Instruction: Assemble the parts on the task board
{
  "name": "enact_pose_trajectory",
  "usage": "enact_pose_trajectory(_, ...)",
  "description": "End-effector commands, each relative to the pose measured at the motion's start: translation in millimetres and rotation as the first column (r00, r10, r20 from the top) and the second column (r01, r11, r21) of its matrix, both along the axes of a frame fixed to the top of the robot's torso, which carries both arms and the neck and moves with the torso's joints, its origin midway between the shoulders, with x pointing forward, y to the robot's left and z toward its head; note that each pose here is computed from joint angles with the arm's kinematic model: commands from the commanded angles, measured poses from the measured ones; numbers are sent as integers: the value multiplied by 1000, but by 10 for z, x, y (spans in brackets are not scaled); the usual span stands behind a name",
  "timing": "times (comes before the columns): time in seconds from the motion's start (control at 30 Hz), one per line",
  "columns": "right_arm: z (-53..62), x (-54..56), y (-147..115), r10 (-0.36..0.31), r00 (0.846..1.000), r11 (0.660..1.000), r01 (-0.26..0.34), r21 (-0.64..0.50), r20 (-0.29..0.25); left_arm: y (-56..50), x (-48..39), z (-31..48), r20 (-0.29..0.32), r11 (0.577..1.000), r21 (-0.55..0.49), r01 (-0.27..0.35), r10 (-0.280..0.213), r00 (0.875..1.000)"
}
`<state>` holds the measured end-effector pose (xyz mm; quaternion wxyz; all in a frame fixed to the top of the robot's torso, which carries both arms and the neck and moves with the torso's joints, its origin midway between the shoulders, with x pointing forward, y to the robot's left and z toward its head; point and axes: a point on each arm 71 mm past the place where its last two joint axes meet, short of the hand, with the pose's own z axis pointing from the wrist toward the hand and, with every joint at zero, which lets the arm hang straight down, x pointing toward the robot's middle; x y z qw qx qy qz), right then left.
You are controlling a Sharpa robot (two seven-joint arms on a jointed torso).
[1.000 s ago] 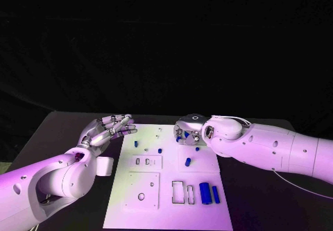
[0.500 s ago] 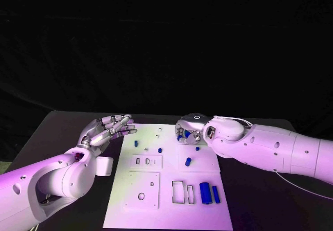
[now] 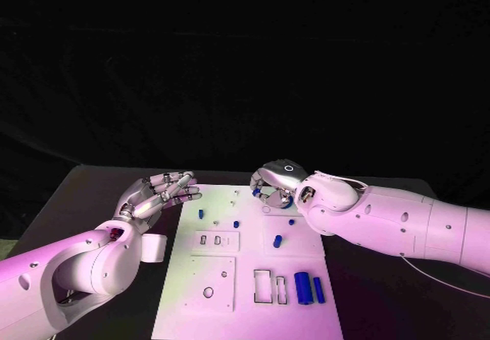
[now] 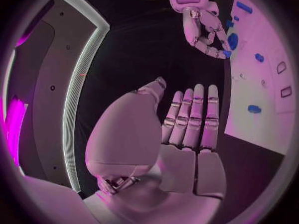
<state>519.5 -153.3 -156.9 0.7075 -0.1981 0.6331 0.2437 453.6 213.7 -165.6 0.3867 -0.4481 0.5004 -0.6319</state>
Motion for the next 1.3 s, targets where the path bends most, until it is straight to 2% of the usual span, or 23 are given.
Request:
enact_pose_trajectory(0.03, 60, 36, 19, -32, 997, 999, 29, 46, 71, -29, -8, 20, 10, 1000, -15, 14, -14, 1000)
enact_pose_trajectory(0.4, 32, 140, 203, -38, 995, 997, 33, 63, 92, -66, -20, 27, 11, 999, -20, 25, -24, 1000)
enact_pose_trajectory(0.83, -63, 146, 319, -20, 998, 998, 16, 66, 67, -80, -33, 35, 12, 999, -22, 30, -29, 1000)
enact_pose_trajectory(1.3, -117, 174, 362, -15, 999, 998, 12, 58, 45, -93, -38, 38, 11, 999, -24, 33, -33, 999)
